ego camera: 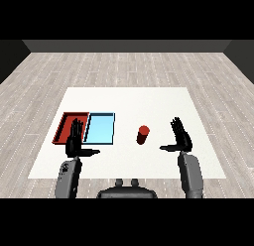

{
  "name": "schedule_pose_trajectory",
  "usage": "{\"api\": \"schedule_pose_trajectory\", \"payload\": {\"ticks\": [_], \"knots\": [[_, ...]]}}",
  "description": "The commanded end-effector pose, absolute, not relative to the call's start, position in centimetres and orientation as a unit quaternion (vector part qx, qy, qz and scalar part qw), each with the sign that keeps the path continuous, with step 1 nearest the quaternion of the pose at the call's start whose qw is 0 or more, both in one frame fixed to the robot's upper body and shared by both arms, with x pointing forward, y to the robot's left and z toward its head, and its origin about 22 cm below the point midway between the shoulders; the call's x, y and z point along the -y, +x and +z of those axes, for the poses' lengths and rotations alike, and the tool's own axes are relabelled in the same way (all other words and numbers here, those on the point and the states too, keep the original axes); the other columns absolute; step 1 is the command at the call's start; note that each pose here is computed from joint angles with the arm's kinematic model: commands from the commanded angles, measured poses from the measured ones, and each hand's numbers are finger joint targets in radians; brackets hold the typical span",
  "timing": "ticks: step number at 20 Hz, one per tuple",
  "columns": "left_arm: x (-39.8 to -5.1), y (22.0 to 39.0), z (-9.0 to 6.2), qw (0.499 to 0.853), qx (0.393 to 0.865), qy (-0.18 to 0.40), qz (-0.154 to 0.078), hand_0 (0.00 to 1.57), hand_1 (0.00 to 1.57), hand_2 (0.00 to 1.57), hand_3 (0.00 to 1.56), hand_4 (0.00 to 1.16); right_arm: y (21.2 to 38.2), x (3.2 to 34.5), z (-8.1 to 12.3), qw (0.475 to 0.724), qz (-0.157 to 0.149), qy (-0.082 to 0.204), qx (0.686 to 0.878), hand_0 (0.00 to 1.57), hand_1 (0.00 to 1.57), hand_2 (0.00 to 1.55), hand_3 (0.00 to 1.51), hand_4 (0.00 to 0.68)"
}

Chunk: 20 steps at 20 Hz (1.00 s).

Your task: Pick the red can and put it in the red box

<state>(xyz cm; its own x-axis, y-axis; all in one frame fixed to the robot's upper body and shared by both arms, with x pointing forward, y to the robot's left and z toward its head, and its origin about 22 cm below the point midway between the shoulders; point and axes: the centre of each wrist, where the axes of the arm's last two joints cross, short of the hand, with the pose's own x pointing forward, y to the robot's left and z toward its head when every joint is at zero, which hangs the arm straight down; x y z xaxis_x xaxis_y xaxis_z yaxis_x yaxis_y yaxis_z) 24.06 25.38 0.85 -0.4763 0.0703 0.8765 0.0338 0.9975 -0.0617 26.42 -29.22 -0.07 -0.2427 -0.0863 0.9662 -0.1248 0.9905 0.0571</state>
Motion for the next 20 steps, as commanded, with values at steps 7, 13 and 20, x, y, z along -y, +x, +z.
{"api": "schedule_pose_trajectory", "payload": {"ticks": [7,13,20], "knots": [[-24.1,24.6,1.1,0.513,0.858,-0.028,0.02,0.0,0.0,0.0,0.0,0.0,27.8,24.2,-2.5,0.632,-0.025,0.108,0.767,0.0,0.0,0.0,0.0,0.0],[-24.4,23.6,0.5,0.516,0.856,-0.028,0.022,0.0,0.0,0.0,0.0,0.0,29.1,23.7,-3.2,0.631,-0.03,0.121,0.765,0.0,0.0,0.0,0.0,0.0],[-27.2,25.3,0.9,0.511,0.859,-0.026,0.015,0.0,0.0,0.0,0.0,0.0,26.8,23.3,-5.7,0.641,-0.04,0.138,0.754,0.0,0.0,0.0,0.0,0.0]]}}
